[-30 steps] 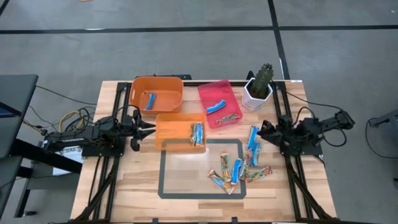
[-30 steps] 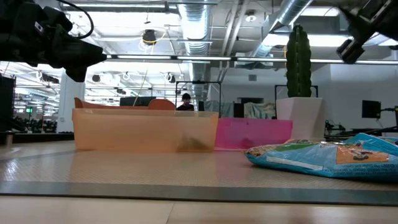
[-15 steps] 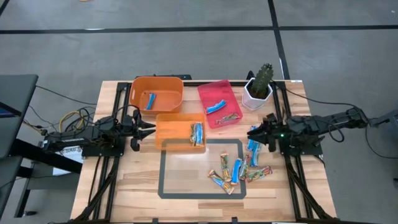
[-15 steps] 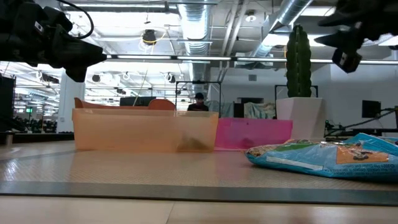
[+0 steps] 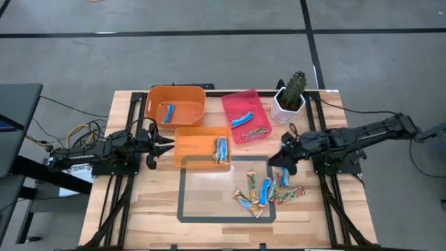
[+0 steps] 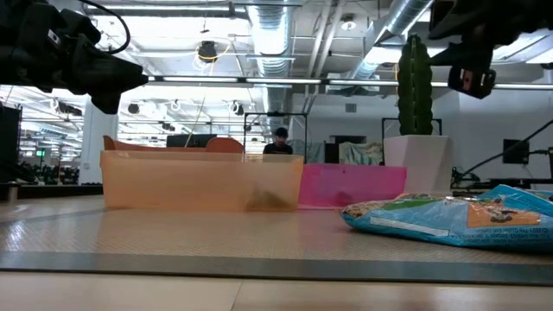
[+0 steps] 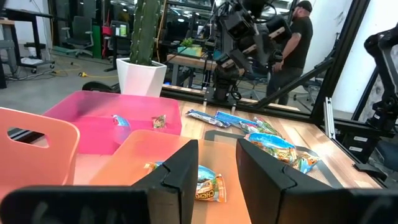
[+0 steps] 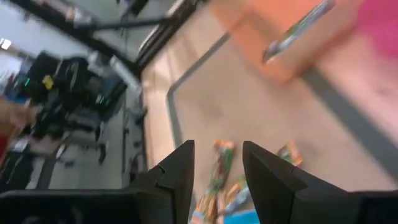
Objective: Pick and place Granola Bars by type
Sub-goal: Put the red granola bar into the red bin
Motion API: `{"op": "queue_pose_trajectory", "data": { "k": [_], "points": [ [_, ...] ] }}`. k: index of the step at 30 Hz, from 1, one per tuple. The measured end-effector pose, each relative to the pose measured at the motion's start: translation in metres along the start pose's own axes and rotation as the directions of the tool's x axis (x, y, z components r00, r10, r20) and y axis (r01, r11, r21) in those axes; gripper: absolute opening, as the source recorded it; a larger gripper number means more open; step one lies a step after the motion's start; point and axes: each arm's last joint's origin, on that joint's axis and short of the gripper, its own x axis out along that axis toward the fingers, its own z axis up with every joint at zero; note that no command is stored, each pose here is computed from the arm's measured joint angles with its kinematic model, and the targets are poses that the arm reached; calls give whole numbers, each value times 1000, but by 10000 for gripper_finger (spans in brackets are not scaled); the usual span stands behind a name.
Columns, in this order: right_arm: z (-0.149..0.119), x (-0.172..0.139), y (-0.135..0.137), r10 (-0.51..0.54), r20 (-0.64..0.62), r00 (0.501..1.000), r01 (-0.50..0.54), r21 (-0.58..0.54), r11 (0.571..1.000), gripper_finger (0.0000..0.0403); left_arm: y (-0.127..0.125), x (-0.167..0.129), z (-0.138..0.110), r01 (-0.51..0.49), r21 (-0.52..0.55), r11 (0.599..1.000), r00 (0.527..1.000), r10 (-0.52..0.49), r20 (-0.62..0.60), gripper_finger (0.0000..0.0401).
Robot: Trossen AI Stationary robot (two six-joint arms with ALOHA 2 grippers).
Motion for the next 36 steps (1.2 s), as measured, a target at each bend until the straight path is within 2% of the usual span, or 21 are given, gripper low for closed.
{"op": "queue_pose_trajectory", "data": {
  "k": [2, 5, 11, 15, 17, 19, 22, 24, 28, 30, 31, 33, 36],
  "points": [
    [-2, 5, 2, 16, -45, 999, -16, -7, 1000, 128, 0, 0, 0, 0, 0, 1000, 1000, 0, 0, 100],
    [-6, 13, 0, -12, -92, 996, 12, -6, 1000, 128, 0, 0, 0, 0, 0, 1000, 1000, 0, 0, 100],
    [-11, 28, -15, -143, -173, 974, 174, 180, 968, 128, 0, 0, 0, 0, 0, 1000, 1000, 0, 0, 100],
    [-16, 33, -19, -193, -227, 955, 235, 178, 955, 128, 0, 0, 0, 0, 0, 1000, 1000, 0, 0, 100],
    [-20, 34, -15, -184, -247, 951, 214, 99, 972, 128, 0, 0, 0, 0, 0, 1000, 1000, 0, 0, 100],
    [-22, 33, -6, -161, -264, 951, 160, -28, 987, 128, 0, 0, 0, -1, 0, 1000, 1000, 1, 0, 100],
    [-23, 29, 7, -139, -291, 947, 63, -258, 964, 128, 0, 0, 0, -1, 0, 1000, 1000, 1, 0, 100],
    [-24, 25, 13, -144, -317, 938, 0, -415, 910, 128, 0, 0, 0, -1, 0, 1000, 1000, 1, 0, 100],
    [-31, 18, 17, -195, -390, 900, -122, -654, 746, 128, 0, 0, 0, -1, 0, 1000, 1000, 1, 0, 100],
    [-36, 16, 16, -217, -419, 882, -171, -711, 682, 128, 0, 0, 0, -1, 0, 1000, 1000, 1, 0, 100],
    [-38, 15, 16, -223, -430, 875, -183, -720, 669, 128, 0, 0, 0, -1, 0, 1000, 1000, 1, 0, 100],
    [-41, 14, 17, -231, -449, 863, -194, -718, 669, 128, 0, 0, 0, -1, 0, 1000, 1000, 1, 0, 100],
    [-48, 16, 19, -247, -478, 843, -189, -693, 696, 128, 0, 0, 0, -1, 0, 1000, 1000, 1, 0, 100]
  ]
}}
